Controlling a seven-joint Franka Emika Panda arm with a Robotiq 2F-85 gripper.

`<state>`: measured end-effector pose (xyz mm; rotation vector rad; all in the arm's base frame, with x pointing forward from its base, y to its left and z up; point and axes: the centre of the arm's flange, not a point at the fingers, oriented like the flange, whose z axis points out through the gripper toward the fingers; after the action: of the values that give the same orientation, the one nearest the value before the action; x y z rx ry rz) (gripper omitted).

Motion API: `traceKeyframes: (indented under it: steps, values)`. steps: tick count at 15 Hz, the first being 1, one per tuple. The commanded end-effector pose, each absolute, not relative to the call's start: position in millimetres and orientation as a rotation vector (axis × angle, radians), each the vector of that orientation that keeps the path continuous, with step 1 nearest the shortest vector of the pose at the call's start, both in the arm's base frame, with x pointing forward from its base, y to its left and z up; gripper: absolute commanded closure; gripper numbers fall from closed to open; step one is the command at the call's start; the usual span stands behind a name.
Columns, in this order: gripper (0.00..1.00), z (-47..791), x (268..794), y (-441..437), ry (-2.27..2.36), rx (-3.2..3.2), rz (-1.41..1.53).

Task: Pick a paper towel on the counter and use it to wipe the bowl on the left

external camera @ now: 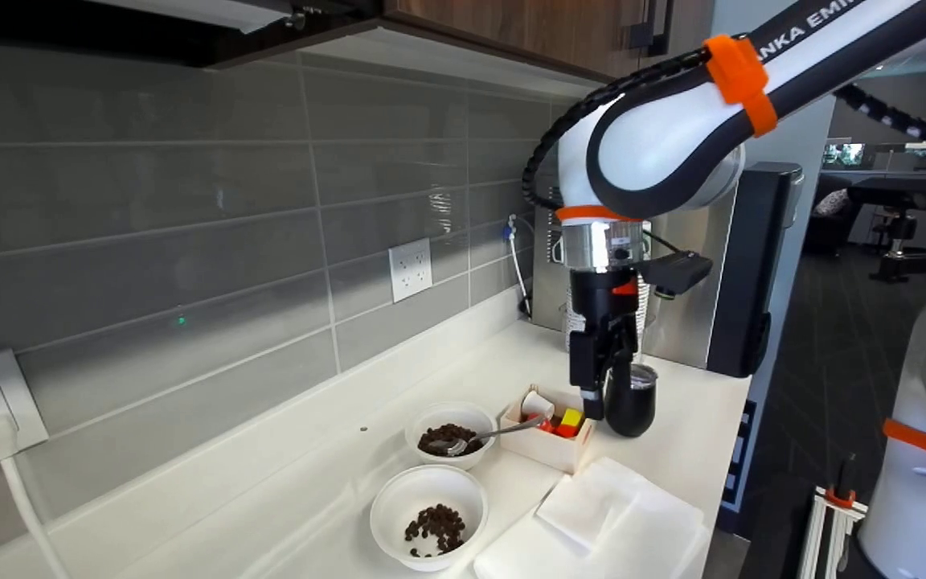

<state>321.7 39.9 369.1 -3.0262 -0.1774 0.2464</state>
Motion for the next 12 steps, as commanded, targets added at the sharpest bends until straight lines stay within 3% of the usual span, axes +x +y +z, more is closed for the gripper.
traceKeyframes:
  steps: [1,12]
  values:
    - [0.00,315.6,328.6,52.7,-0.139,-3.031,0.178]
    - [0.00,235.2,338.6,37.3,-0.065,-3.056,0.169]
